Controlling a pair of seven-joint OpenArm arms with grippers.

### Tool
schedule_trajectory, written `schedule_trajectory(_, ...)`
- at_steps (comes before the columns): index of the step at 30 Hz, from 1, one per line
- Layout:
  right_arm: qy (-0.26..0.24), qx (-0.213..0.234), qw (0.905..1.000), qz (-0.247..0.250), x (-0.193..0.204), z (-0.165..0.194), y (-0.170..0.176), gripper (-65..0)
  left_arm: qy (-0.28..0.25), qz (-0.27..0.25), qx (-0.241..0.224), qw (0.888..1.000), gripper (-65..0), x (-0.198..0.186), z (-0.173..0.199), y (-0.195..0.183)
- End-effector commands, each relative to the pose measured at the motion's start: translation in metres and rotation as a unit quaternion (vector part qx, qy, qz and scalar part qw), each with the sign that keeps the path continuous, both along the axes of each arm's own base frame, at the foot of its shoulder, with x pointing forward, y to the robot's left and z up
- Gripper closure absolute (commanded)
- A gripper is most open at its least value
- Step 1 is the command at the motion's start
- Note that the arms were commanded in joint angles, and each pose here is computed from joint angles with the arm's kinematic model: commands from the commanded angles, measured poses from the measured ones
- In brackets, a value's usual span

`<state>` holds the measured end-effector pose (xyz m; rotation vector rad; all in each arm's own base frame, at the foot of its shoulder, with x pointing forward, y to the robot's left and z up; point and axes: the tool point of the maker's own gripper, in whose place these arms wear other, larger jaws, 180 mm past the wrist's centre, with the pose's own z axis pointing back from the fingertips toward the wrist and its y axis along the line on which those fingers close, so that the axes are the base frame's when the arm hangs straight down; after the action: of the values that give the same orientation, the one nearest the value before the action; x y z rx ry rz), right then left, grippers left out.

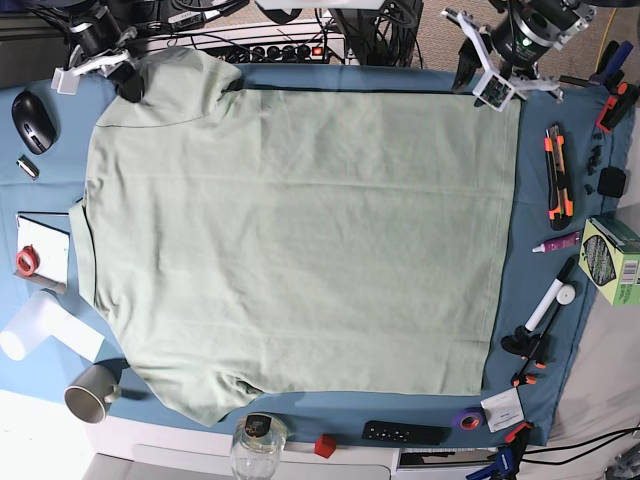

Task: Fold the T-shirt properly
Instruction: 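Move both grippers down to the shirt's shoulder corners, then grasp the shirt corners with both grippers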

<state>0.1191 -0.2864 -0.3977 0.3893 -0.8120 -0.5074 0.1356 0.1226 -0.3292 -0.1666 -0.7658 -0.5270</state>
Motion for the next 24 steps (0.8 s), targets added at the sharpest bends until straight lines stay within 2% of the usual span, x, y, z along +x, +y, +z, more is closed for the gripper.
schedule_trajectory(1,0.043,-0.011,0.9989,0.017,-0.014,-0.011,0.001,0.0,-0.015,0.005,0.003,1.0,-21.8,0.006,0.007,0.004)
schedule_trajectory(5,0.045,-0.013,0.9987,0.017,-0.014,-0.011,0.001,0.0,-0.027,0.046,0.024,0.998,-21.8,0.023,0.009,0.036)
schedule_trajectory(9,0.045,-0.013,0.9987,0.017,-0.014,-0.011,0.001,0.0,-0.018,0.102,0.01,0.995,-21.8,0.032,0.009,0.078)
schedule_trajectory(16,0.042,-0.013,0.9989,0.016,-0.012,-0.011,0.0,0.0,0.042,0.149,-0.085,0.984,-21.8,0.017,-0.005,0.115)
schedule_trajectory(21,0.041,-0.012,0.999,0.016,-0.012,-0.01,0.0,0.0,0.078,0.164,-0.181,0.966,-21.8,0.015,-0.024,0.106)
schedule_trajectory(24,0.041,-0.012,0.9989,0.016,-0.012,-0.01,0.0,0.0,0.076,0.177,-0.207,0.959,-21.8,0.022,-0.028,0.105)
